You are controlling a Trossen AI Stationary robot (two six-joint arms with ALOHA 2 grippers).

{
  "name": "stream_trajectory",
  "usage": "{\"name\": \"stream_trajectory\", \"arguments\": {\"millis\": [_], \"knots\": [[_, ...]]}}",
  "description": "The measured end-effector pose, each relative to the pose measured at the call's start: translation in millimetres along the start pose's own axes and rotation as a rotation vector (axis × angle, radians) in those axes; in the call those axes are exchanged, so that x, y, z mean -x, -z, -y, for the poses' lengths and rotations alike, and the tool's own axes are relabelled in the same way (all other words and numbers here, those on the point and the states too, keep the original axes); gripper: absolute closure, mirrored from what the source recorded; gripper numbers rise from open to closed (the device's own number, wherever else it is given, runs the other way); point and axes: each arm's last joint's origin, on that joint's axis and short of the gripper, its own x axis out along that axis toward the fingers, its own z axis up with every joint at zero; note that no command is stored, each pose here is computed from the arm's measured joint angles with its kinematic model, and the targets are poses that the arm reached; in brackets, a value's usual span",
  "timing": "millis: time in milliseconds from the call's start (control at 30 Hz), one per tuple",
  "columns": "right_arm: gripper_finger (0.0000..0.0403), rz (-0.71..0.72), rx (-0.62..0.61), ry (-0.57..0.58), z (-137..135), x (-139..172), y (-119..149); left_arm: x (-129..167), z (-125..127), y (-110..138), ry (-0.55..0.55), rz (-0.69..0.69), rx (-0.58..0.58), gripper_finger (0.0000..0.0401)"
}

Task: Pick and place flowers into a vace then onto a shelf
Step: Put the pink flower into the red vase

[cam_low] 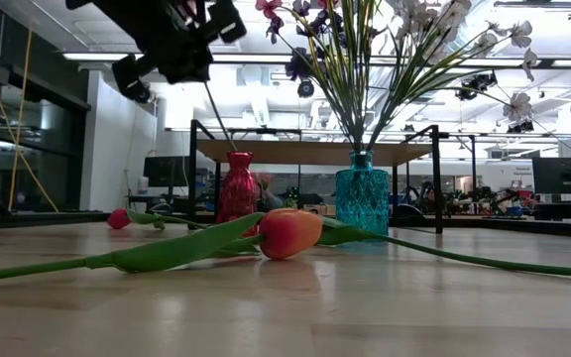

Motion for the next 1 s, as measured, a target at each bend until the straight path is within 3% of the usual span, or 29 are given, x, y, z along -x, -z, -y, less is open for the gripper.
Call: {"name": "stream_trajectory", "arguments": {"millis": [500,733,1000], "knots": [[0.0196,-0.012,-0.003,0.006,0.7,0.0,1.1,-3.4,7.5,8.2,-0.007,-0.096,-0.107,0.0369],[0.0196,-0.014,-0.003,0.004,0.6,0.0,1.2,-3.3,14.4,9.7,0.017,-0.144,-0.181,0.0349],[0.0196,-0.018,-0.003,-0.003,0.4,0.0,1.3,-3.2,14.9,10.0,0.020,-0.154,-0.186,0.0352]]}}
